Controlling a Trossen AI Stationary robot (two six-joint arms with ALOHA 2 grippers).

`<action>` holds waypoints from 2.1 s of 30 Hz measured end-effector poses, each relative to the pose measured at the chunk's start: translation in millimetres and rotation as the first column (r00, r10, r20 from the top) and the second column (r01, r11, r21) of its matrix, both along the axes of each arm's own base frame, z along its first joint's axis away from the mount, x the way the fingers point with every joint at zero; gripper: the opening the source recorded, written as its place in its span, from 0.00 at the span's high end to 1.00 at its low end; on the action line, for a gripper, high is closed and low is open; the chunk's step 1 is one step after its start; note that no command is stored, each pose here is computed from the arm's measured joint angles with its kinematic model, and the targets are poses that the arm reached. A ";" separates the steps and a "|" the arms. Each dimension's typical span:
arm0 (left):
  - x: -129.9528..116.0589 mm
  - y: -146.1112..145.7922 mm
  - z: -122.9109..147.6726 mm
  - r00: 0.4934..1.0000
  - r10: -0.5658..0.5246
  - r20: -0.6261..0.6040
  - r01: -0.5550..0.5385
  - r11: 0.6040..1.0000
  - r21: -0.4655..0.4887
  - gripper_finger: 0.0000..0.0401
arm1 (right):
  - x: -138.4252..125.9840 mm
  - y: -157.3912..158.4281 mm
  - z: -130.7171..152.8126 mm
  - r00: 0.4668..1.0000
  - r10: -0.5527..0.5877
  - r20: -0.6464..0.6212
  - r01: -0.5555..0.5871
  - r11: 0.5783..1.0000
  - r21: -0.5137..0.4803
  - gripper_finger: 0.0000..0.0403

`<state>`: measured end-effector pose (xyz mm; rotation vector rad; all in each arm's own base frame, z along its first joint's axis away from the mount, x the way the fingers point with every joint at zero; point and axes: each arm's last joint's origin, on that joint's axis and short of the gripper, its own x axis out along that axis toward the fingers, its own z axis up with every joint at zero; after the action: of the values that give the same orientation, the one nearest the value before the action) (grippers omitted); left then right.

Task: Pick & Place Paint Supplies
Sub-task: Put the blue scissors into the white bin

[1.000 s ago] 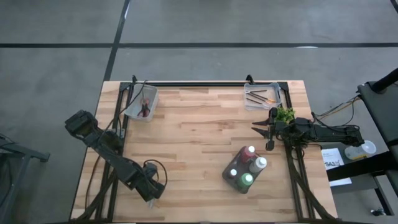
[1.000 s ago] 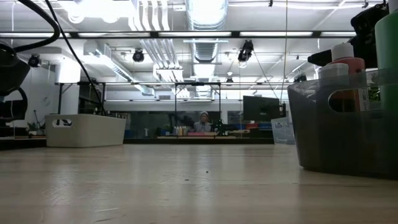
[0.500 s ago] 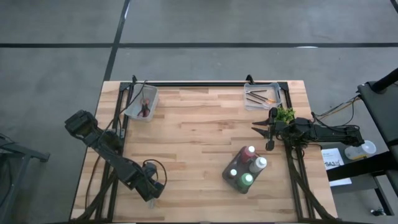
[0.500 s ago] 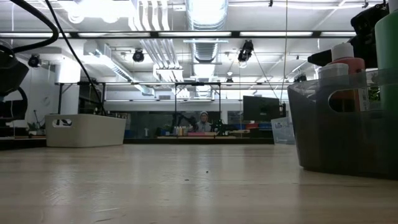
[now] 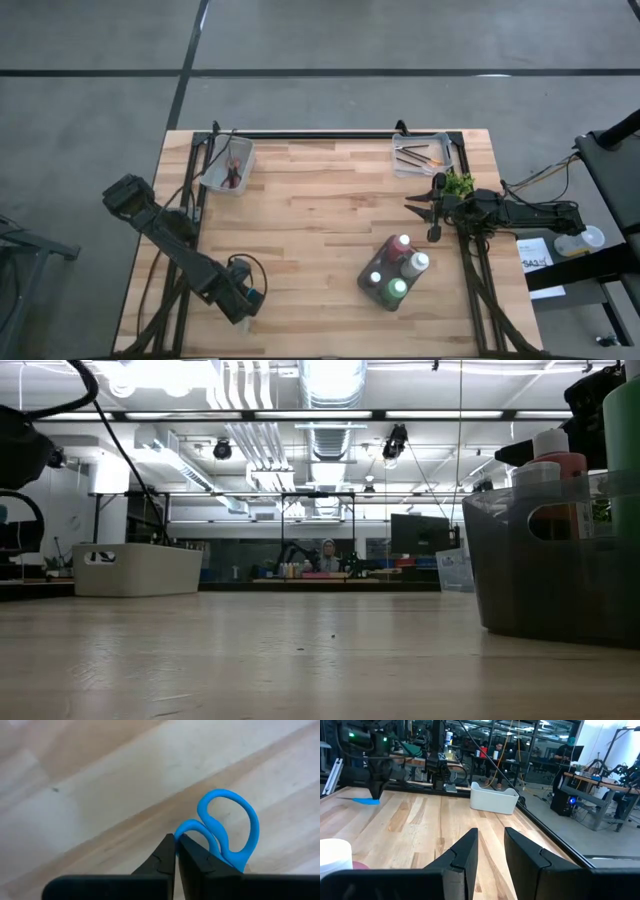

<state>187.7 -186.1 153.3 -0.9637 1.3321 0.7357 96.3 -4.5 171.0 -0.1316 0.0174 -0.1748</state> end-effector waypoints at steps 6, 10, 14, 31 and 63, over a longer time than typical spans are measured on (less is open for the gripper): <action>0.7 6.5 13.2 1.000 0.021 0.019 -0.022 0.998 0.052 0.96 | 0.0 0.0 -0.1 1.000 -0.001 -0.001 0.001 1.000 0.000 0.78; 1.9 17.5 21.5 0.998 0.055 0.005 -0.056 0.995 0.082 0.96 | 0.0 0.0 -0.1 1.000 0.000 -0.001 0.000 1.000 0.000 0.78; 3.2 34.9 30.5 0.997 0.076 -0.006 -0.074 0.992 0.106 0.96 | 0.0 0.0 -0.1 1.000 0.000 -0.001 0.000 1.000 0.000 0.78; -10.4 135.0 83.4 0.950 0.305 0.070 -0.312 0.905 0.288 0.96 | 0.0 0.0 -0.1 1.000 0.000 -0.001 0.000 1.000 0.000 0.78; -55.1 345.9 115.9 0.935 0.354 0.006 -0.303 0.790 0.533 0.96 | 0.0 0.0 0.0 1.000 0.000 0.000 0.000 1.000 0.000 0.78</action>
<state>132.6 159.8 269.2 -0.7178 0.9577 1.3543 96.3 -4.5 171.0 -0.1317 0.0178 -0.1746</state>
